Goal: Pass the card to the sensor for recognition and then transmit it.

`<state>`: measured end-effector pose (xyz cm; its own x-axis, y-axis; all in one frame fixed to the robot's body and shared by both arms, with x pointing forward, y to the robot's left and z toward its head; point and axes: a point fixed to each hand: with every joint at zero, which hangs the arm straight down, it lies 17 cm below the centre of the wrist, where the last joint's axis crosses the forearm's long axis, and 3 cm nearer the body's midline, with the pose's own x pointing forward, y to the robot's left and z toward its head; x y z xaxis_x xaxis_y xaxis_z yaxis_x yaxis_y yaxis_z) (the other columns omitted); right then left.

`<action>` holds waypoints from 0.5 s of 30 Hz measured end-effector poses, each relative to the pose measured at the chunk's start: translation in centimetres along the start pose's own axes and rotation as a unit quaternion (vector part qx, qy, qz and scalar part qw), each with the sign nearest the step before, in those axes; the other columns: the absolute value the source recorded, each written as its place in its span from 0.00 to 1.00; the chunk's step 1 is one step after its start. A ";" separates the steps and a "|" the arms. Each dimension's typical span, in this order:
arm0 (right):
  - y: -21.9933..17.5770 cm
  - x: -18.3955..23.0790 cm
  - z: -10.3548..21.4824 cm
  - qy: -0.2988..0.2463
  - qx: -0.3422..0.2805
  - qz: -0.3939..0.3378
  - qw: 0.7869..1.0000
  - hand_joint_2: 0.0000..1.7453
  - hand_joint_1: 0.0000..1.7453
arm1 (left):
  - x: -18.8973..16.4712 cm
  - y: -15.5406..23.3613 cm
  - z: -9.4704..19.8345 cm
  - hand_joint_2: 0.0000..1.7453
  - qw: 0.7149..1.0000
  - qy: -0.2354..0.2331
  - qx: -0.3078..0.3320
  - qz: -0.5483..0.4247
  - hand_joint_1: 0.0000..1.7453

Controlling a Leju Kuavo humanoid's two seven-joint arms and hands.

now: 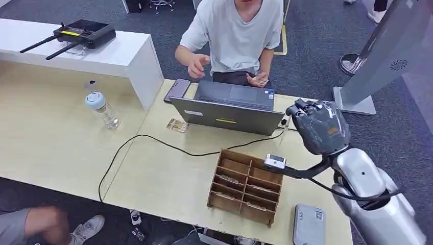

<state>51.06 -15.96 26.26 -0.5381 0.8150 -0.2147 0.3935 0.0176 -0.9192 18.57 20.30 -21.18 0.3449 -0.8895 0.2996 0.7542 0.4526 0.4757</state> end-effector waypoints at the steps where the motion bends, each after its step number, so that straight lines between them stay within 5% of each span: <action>1: -0.3 0.1 -0.6 0.003 -0.004 -0.002 1.000 1.00 1.00 | 0.1 0.0 -0.1 0.00 1.000 -0.001 -0.001 -0.003 0.00; 15: -2.8 -0.7 -6.7 0.064 -0.028 -0.031 0.997 1.00 1.00 | 1.3 0.5 -0.9 0.00 0.999 -0.012 -0.006 -0.033 0.00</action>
<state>55.29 -12.68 31.18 -0.4646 0.8786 -0.1103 0.4054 0.1003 -0.9086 19.94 19.30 -21.25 0.2802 -0.9158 0.2879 0.7815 0.3918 0.4855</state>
